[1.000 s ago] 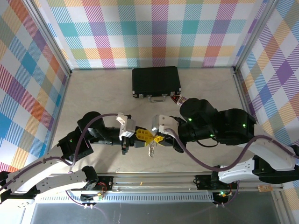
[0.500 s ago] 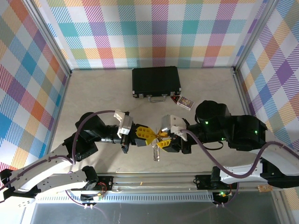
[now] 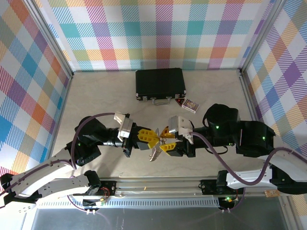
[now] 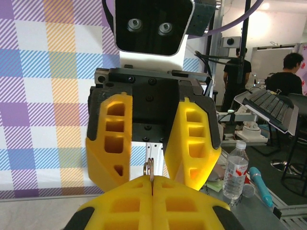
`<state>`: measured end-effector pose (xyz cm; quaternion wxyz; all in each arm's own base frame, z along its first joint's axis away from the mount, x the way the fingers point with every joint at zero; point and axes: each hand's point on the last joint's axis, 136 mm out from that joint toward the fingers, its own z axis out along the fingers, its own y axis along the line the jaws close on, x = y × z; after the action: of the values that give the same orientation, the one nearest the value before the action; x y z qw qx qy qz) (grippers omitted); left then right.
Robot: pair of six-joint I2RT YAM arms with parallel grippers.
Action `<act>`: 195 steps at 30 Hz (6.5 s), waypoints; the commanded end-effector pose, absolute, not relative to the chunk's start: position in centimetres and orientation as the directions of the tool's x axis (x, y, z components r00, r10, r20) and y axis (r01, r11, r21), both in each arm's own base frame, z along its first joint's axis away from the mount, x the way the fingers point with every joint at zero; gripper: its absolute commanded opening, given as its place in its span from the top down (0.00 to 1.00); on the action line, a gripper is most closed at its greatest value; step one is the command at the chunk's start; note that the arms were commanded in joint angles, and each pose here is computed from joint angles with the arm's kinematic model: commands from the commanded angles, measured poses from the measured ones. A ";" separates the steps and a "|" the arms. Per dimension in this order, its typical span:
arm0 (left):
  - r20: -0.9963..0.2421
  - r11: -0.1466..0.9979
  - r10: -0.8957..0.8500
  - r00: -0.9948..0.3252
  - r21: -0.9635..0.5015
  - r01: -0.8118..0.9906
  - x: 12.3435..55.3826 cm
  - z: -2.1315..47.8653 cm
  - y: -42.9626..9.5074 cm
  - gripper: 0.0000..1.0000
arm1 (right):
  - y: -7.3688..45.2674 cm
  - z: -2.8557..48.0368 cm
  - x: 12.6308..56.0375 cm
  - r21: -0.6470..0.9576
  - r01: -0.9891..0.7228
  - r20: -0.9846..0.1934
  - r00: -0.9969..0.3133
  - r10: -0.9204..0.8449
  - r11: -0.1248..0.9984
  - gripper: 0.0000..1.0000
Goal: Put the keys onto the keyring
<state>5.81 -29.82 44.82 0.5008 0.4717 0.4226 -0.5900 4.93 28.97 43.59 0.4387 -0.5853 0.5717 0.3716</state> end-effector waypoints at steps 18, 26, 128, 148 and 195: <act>-0.968 -0.176 -0.250 -0.024 0.021 0.984 4.5 46.4 -28.9 1.00 | 29.0 44.8 5.2 -0.094 -0.993 -0.955 0.071 -0.288 0.067 0.73; -0.972 -0.154 -0.235 -0.017 0.020 0.988 4.8 46.1 -28.9 1.00 | 29.0 44.5 5.4 -0.103 -0.992 -0.948 0.075 -0.308 0.075 0.98; -0.961 -0.159 -0.275 -0.042 0.002 0.987 5.0 46.3 -29.2 1.00 | 28.0 43.1 5.7 -0.027 -0.998 -0.937 0.009 -0.350 0.048 0.63; -0.958 -0.170 -0.283 -0.040 0.009 0.985 4.7 46.5 -28.8 1.00 | 29.1 41.4 6.0 0.000 -0.999 -0.903 -0.018 -0.428 0.041 1.00; -0.975 -0.116 -0.219 -0.027 -0.001 0.993 5.5 44.6 -29.1 1.00 | 29.4 43.5 5.3 0.003 -1.000 -0.947 -0.006 -0.321 0.009 1.00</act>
<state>6.05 -29.66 43.58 0.5027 0.4646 0.4375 -0.5831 5.40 29.12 43.69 0.4194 -0.5650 0.5778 0.4135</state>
